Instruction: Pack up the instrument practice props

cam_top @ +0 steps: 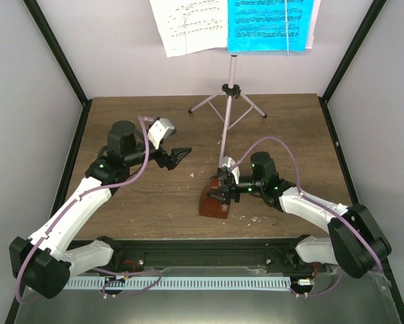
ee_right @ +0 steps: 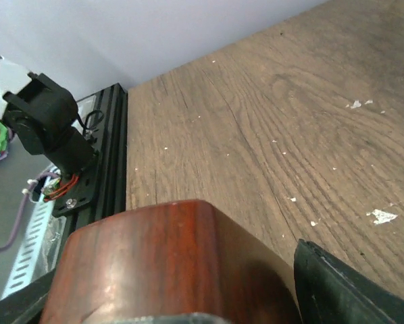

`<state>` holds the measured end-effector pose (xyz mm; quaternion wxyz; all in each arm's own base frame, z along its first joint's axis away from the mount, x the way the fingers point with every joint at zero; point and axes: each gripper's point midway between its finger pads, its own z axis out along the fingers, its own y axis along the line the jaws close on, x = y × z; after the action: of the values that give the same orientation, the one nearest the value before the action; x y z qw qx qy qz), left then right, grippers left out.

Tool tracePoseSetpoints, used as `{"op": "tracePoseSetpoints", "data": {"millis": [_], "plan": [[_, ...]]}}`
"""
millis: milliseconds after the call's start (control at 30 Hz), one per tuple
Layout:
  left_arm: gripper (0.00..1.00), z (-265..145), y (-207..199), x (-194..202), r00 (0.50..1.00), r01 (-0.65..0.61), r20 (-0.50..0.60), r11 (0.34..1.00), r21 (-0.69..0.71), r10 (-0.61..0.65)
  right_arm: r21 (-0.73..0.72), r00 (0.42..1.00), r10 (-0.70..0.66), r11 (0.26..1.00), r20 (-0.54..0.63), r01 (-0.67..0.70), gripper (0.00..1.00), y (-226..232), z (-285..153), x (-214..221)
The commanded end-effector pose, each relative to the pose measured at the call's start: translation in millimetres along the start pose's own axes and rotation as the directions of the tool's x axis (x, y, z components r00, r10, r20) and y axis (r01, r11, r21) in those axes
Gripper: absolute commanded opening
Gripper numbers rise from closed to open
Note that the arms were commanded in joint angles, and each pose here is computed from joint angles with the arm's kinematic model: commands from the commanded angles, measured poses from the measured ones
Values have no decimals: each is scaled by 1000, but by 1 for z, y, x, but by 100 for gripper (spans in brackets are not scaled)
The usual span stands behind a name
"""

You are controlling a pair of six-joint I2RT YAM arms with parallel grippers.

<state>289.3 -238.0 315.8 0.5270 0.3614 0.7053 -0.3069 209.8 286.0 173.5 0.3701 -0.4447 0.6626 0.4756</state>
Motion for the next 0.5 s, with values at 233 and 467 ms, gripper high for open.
{"op": "tracePoseSetpoints", "data": {"millis": [233,467], "plan": [[92,6,6,7,1000,11,-28,1000,-16,-11,397,997,62,915,53,-78,57,-14,-21,27],[92,7,7,9,999,14,-34,1000,-13,-14,750,964,180,605,197,-267,57,-58,-89,40]]}}
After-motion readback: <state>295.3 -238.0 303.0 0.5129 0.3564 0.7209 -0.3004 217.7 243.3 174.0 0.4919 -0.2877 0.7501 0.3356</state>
